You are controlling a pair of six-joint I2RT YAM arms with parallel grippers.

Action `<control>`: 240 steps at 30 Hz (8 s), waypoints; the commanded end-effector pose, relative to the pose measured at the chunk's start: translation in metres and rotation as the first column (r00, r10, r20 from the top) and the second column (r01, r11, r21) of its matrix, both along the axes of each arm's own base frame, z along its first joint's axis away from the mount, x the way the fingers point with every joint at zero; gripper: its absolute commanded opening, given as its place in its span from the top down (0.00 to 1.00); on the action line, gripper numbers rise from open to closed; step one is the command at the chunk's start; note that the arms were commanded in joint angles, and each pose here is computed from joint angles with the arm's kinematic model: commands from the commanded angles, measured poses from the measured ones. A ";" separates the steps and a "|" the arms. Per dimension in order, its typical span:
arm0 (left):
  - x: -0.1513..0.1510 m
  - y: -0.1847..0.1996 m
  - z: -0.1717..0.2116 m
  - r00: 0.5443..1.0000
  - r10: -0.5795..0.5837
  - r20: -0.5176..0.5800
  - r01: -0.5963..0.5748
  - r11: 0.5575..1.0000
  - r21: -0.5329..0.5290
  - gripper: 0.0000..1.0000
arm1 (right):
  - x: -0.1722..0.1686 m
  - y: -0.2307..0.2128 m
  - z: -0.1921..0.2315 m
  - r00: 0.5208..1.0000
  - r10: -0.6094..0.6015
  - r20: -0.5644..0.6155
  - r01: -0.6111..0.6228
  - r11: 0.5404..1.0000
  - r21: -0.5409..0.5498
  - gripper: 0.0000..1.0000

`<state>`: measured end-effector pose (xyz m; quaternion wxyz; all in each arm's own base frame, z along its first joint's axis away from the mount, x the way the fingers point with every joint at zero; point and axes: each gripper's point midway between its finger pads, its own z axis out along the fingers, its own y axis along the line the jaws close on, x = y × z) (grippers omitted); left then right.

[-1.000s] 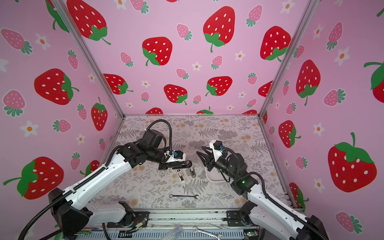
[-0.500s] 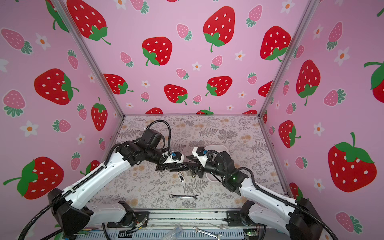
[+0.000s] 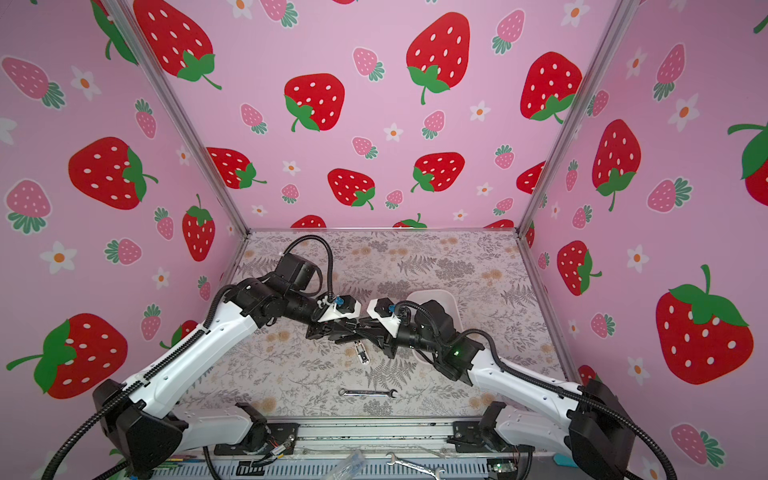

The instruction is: Load the staples into the stapler

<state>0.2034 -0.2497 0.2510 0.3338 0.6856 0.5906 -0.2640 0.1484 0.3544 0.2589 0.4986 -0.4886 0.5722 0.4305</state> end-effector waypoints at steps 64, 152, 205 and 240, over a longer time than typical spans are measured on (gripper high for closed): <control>-0.006 0.062 0.158 0.971 0.181 0.156 -0.062 0.823 -0.565 1.00 | -0.006 -0.032 0.017 0.998 0.062 0.002 -0.061 0.990 0.129 1.00; 0.020 0.277 -0.006 -0.267 0.375 -0.888 -0.701 -0.707 -0.089 0.01 | 0.019 0.089 -0.129 0.664 -0.677 -0.318 0.688 0.720 -0.096 1.00; 0.061 0.176 0.026 0.153 0.494 -0.856 -0.948 -0.172 -0.269 0.00 | 0.029 0.012 -0.085 0.640 -0.692 -0.333 0.689 0.709 -0.148 0.34; 0.058 0.183 -0.132 -0.106 0.903 -0.416 -0.987 -0.145 -0.062 0.01 | 0.173 -0.176 -0.104 0.363 -0.914 -0.179 0.741 0.400 -0.539 0.58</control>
